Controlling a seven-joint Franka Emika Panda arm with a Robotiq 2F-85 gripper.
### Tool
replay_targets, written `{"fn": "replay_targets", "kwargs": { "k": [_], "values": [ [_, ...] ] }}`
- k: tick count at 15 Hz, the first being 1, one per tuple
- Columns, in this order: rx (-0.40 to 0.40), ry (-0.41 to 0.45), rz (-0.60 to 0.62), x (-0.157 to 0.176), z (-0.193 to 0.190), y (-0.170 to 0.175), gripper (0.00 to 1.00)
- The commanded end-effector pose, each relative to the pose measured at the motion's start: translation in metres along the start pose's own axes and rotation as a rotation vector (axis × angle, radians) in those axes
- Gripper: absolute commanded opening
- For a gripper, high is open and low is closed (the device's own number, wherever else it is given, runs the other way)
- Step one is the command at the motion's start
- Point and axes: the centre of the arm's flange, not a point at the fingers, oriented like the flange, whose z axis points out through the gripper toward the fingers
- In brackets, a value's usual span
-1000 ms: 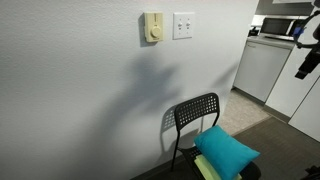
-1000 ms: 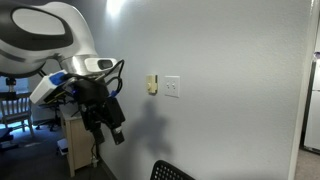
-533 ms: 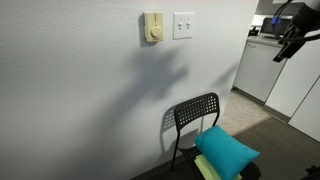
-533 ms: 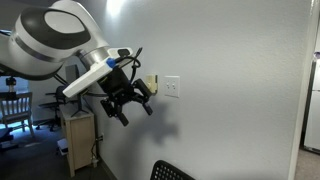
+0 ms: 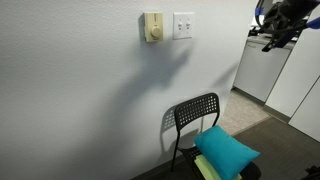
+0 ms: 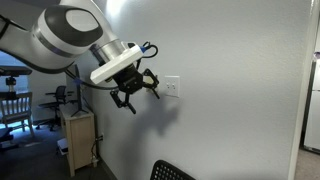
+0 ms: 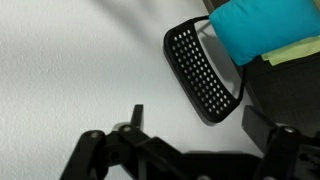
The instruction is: Turn off the right light switch
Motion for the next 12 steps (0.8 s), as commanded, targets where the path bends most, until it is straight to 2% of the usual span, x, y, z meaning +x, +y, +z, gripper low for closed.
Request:
{"fn": "replay_targets", "kwargs": {
  "k": [1, 3, 4, 6, 9, 12],
  "values": [
    [0.036, -0.010, -0.197, 0.023, 0.004, 0.019, 1.00],
    [0.050, -0.023, -0.303, 0.032, 0.003, 0.019, 1.00],
    [0.024, -0.004, -0.210, 0.022, 0.002, 0.004, 1.00],
    [0.033, -0.009, -0.262, 0.029, 0.002, 0.006, 1.00],
    [0.028, -0.009, -0.276, 0.028, 0.002, 0.002, 1.00],
    [-0.055, 0.085, -0.374, 0.035, 0.007, 0.012, 1.00]
  ]
}}
